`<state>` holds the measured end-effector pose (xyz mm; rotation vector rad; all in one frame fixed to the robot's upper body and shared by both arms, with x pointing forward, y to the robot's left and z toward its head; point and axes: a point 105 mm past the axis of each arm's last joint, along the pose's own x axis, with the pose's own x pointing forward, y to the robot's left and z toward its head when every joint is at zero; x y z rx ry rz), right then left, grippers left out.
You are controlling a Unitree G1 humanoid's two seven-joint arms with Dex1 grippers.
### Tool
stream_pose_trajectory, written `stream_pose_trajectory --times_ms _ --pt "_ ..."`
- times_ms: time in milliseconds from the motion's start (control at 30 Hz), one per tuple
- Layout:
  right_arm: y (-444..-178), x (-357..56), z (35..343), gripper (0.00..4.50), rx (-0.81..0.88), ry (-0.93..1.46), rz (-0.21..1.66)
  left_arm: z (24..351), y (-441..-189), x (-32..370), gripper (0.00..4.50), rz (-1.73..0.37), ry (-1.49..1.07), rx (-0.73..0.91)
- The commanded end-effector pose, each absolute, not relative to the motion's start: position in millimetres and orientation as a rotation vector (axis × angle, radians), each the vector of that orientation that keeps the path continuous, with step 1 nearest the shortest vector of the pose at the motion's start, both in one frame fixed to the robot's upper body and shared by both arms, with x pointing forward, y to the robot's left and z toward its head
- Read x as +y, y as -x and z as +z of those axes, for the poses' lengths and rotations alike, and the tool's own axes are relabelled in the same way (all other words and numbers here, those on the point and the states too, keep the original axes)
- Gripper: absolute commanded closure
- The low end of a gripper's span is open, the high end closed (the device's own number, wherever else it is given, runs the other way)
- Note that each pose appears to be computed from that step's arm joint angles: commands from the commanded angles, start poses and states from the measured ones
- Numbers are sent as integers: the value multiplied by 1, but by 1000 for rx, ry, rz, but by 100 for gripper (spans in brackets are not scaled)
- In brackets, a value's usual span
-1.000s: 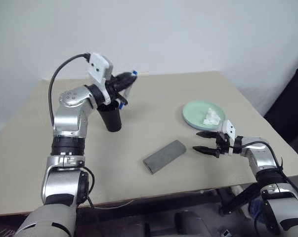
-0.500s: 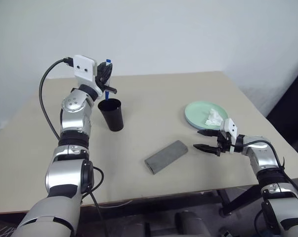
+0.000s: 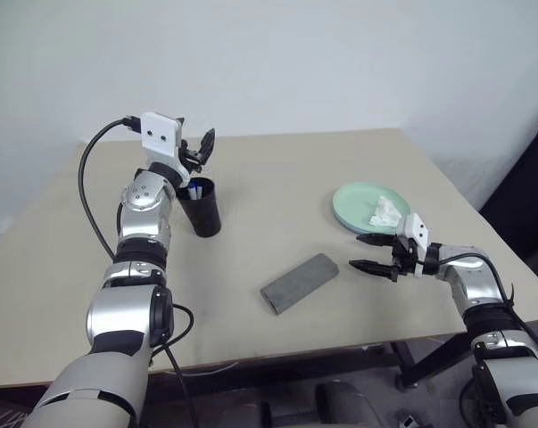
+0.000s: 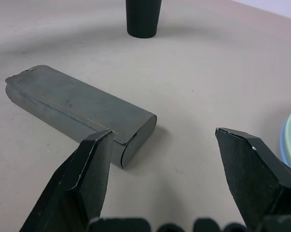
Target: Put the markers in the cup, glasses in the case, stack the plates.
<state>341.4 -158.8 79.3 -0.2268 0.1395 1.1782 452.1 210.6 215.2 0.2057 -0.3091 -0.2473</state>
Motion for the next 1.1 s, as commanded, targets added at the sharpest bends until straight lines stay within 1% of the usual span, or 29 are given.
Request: stream_pose_trajectory --times_ms 33,67,100,200,300,367,467,633,733,867,1100 --pt "-347 -160 98 84 78 264 1168 251 -451 198 136 -287 -204 -416" --pt "-348 -160 98 84 77 265 1167 252 -451 196 136 -295 -199 -418" --pt "-348 -160 99 84 73 265 1164 253 -449 189 136 -349 -185 -418" --pt "-351 -160 103 84 52 261 1144 248 -436 165 136 -558 -131 -393" --pt "-353 -161 107 84 35 241 1127 238 -422 158 136 -676 -58 -340" --pt "-353 -162 108 84 32 237 1123 225 -412 156 136 -725 -42 -296" --pt "-352 -164 109 84 30 238 1117 193 -391 155 136 -793 -79 -196" --pt "-351 -170 111 84 23 217 1091 142 -365 162 136 -818 -158 -61" --pt "-348 -174 109 84 32 212 1077 119 -355 170 136 -799 -156 -9" --pt "-347 -187 108 84 48 203 1035 108 -352 173 136 -770 -129 -5" --pt "-337 -214 105 84 99 181 986 106 -353 160 136 -785 -149 -37"
